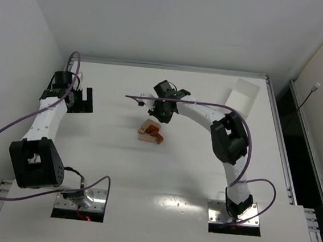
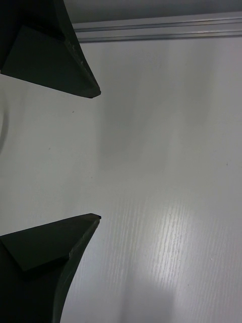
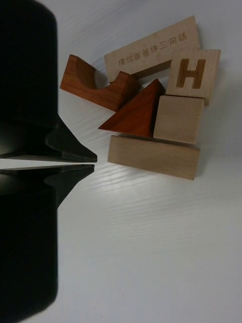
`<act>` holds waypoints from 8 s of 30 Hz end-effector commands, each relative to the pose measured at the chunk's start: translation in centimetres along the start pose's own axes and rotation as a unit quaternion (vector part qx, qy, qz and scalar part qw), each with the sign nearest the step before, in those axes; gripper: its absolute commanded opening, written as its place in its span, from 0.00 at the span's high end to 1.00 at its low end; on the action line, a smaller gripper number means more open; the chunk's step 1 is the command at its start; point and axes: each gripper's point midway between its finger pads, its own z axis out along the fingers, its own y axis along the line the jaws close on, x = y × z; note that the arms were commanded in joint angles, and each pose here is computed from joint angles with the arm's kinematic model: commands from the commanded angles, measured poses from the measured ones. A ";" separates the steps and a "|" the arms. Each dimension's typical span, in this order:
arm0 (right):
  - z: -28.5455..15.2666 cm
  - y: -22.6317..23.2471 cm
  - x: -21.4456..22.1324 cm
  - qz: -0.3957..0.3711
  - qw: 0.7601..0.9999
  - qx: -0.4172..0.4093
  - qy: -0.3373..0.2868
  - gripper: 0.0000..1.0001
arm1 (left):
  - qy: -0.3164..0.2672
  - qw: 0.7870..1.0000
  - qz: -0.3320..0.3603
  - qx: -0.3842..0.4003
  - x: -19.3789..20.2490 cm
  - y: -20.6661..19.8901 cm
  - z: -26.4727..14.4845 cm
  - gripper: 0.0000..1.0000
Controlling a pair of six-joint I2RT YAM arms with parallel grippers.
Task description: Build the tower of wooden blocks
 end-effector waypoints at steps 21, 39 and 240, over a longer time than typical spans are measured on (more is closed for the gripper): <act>3.2 6.6 -3.3 -0.033 0.996 -0.085 -0.012 0.94 | -0.011 1.000 0.009 -0.008 -0.4 0.6 -0.1 0.01; 0.9 -0.2 -1.6 0.027 0.999 0.030 -0.010 0.71 | -0.003 1.000 0.005 0.001 -0.9 0.3 1.0 0.01; -9.9 -4.0 -5.4 0.270 0.930 0.235 -0.085 1.00 | -0.009 1.000 -0.011 -0.019 0.0 2.6 2.0 0.01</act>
